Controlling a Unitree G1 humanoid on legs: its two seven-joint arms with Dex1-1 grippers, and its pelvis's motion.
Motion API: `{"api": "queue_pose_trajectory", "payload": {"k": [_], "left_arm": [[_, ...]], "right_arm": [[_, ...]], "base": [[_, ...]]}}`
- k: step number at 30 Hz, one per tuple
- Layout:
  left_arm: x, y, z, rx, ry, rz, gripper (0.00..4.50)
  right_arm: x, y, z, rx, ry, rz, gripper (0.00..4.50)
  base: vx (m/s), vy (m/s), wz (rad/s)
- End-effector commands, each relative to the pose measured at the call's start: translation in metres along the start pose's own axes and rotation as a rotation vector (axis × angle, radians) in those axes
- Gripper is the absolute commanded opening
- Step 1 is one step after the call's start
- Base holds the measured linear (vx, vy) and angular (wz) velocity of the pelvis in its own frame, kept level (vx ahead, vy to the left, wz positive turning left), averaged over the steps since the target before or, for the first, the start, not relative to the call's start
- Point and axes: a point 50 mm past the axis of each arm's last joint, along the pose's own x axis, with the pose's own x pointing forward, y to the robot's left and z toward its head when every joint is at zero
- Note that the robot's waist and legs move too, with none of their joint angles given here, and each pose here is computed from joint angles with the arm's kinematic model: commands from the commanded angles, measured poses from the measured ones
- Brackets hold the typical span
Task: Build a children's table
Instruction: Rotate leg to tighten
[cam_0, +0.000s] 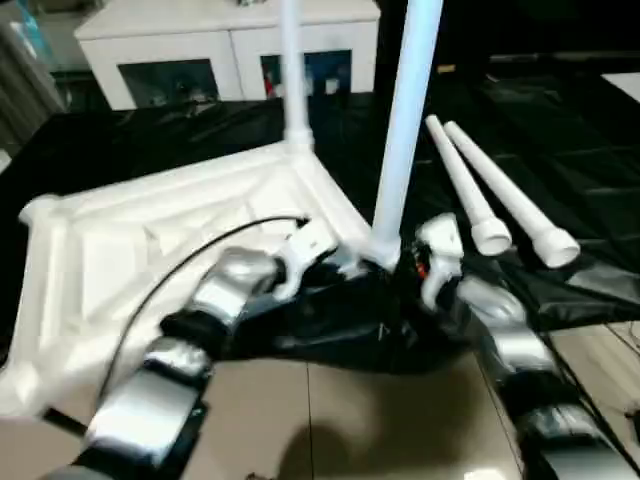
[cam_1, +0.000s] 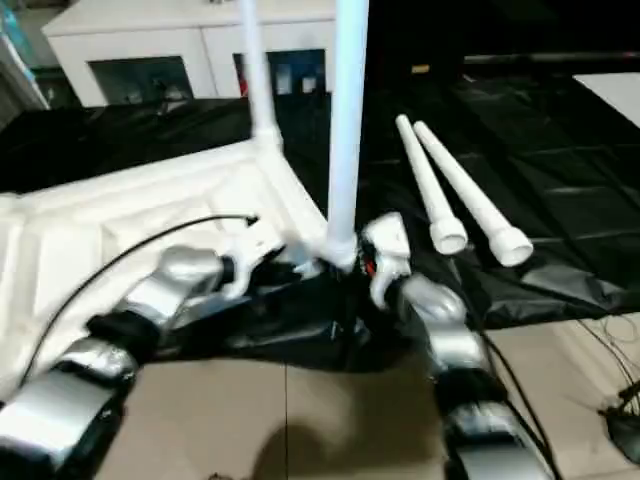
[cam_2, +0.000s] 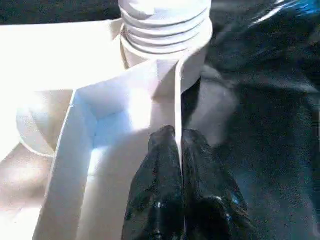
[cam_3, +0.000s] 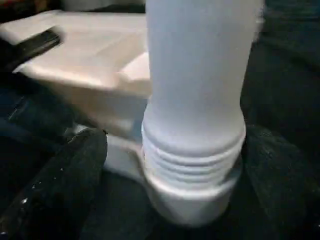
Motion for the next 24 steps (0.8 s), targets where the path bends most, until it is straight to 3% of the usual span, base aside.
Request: {"api": "queue_pose_trajectory", "payload": {"k": [1, 9, 15, 24], "left_arm": [[-0.001, -0.006, 0.006, 0.031, -0.052, -0.071, 0.0], [-0.01, -0.019, 0.004, 0.058, -0.049, -0.221, 0.0], [-0.01, -0.02, 0.005, 0.061, -0.049, -0.224, 0.0], [-0.013, -0.019, 0.006, 0.059, -0.035, -0.215, 0.0]], "right_arm": [[0.003, 0.011, 0.003, -0.036, 0.005, 0.113, 4.44], [0.0, 0.006, 0.011, -0.103, 0.007, 0.13, 4.44], [0.001, 0.007, 0.011, -0.099, 0.012, 0.15, 4.44], [0.0, 0.007, 0.009, -0.078, 0.014, 0.169, 3.79]], "base": [[0.0, 0.0, 0.0], [0.0, 0.0, 0.0], [0.0, 0.0, 0.0], [0.0, 0.0, 0.0]]}}
